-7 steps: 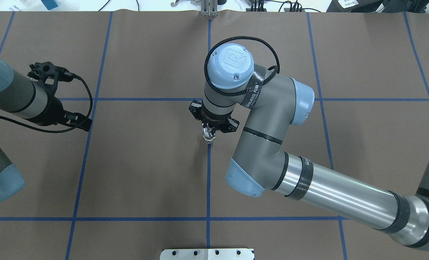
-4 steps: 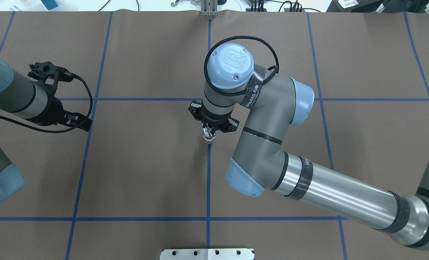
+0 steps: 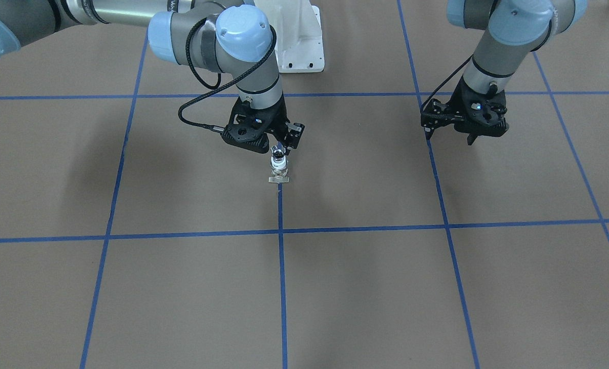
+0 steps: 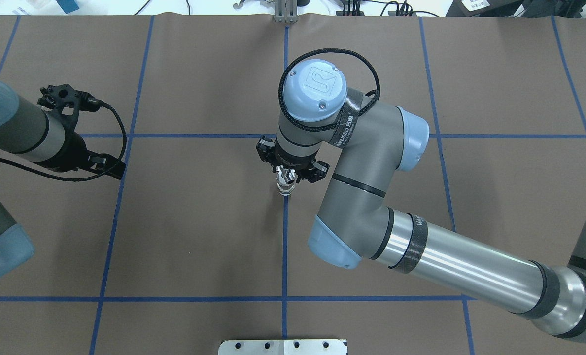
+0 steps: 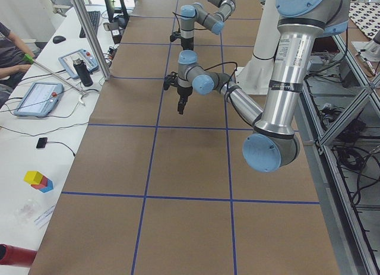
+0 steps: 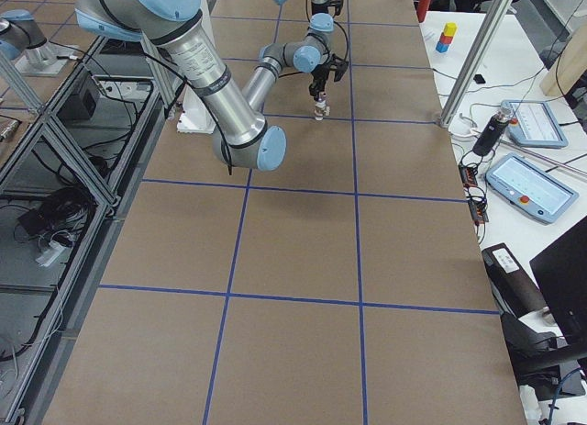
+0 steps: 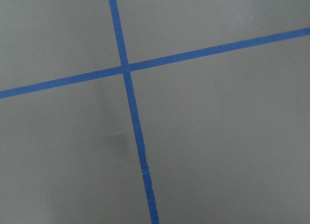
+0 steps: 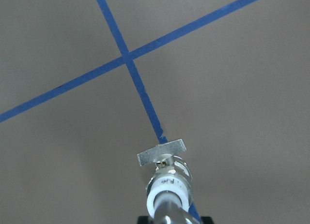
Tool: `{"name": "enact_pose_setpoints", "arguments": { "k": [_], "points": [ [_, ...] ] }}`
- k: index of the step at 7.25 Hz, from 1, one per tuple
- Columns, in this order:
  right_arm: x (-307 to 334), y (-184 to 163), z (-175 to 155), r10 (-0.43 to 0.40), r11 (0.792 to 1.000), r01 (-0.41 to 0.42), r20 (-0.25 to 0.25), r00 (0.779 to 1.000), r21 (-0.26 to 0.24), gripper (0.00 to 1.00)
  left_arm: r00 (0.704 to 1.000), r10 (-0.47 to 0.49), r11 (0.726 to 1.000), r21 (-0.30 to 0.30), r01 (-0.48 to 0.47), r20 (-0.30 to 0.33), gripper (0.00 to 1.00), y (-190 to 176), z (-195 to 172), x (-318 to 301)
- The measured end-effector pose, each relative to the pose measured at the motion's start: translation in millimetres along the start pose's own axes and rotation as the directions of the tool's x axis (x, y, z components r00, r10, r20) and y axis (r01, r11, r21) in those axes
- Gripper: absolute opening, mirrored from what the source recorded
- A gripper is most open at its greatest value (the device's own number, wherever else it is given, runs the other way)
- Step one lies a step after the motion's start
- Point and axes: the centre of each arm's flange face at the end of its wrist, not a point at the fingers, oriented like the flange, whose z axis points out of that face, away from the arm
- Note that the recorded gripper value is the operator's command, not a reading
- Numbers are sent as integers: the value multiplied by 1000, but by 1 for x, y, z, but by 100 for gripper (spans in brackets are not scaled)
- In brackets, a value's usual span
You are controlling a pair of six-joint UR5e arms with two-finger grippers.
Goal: Assemble PPR valve and pipe with both arms
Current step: 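Open the right gripper and lift it away from the assembled valve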
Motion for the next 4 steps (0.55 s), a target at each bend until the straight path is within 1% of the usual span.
{"name": "enact_pose_setpoints", "arguments": {
  "k": [1, 2, 4],
  "points": [
    [0, 0, 0, -1, 1000, 1, 0, 1000, 0, 73, 1000, 0, 1000, 0, 0, 0, 99, 0, 0, 0],
    [0, 0, 0, -1, 1000, 1, 0, 1000, 0, 99, 1000, -1, 1000, 0, 1, 0, 99, 0, 0, 0],
    [0, -1, -1, 1, 1000, -1, 1, 1000, 2, 100, 1000, -2, 1000, 0, 2, -2, 99, 0, -1, 0]
  ]
}}
